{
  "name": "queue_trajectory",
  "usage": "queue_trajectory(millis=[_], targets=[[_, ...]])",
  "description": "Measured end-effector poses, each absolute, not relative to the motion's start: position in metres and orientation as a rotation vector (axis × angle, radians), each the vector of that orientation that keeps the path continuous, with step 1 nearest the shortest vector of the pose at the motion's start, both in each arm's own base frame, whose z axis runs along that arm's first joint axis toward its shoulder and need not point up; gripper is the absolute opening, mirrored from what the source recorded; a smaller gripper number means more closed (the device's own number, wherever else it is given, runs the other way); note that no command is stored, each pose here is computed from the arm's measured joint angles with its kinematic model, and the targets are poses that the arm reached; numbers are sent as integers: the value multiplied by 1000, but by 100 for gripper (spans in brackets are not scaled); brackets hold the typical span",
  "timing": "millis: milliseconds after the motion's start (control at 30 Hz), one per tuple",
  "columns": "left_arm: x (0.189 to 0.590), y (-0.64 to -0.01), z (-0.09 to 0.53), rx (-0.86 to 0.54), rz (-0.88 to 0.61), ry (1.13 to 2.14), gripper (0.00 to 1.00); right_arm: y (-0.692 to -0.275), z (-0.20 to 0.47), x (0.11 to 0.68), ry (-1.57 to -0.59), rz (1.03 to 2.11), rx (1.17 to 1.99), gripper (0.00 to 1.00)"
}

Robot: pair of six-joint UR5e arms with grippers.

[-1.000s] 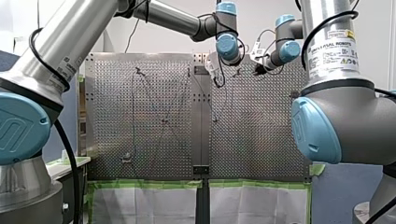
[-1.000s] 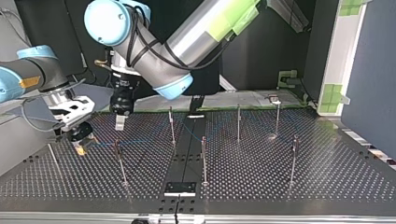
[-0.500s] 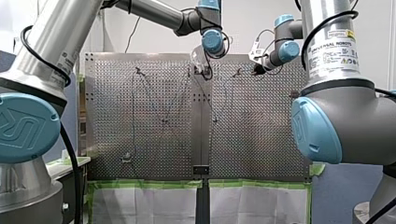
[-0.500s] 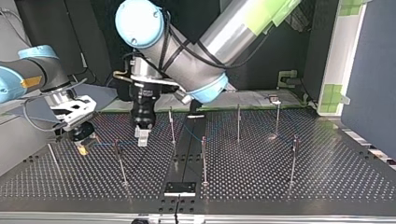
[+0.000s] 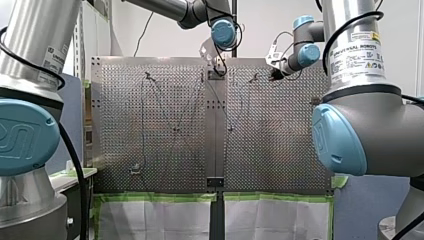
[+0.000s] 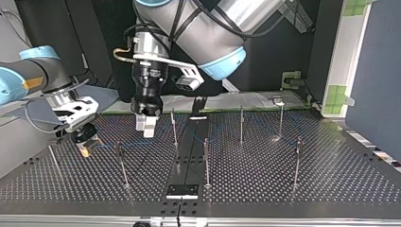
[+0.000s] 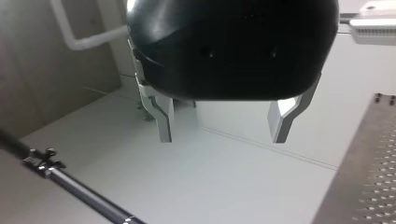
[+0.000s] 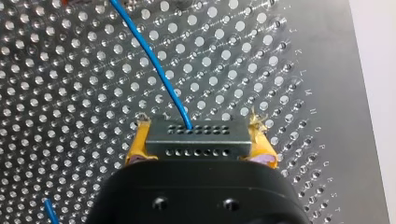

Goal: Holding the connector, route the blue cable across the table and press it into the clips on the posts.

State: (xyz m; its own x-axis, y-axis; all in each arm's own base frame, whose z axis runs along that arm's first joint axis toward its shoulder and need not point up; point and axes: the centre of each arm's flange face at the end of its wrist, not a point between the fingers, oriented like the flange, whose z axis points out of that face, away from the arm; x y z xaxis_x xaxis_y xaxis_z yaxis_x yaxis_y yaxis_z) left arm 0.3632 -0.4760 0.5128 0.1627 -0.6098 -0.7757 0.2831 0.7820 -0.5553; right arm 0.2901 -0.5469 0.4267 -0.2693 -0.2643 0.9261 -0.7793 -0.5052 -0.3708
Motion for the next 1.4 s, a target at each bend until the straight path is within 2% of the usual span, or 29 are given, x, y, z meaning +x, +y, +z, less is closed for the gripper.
queue_trajectory(millis=[233, 900, 1400], targets=[[359, -475, 493, -330, -686, 1247, 100, -547, 427, 290, -1278, 1828, 1600, 0], [366, -500, 322, -295, -643, 1396, 100, -546, 427, 291, -1278, 1828, 1601, 0], [352, -479, 269, -361, -627, 1396, 100, -548, 426, 289, -1280, 1826, 1598, 0]])
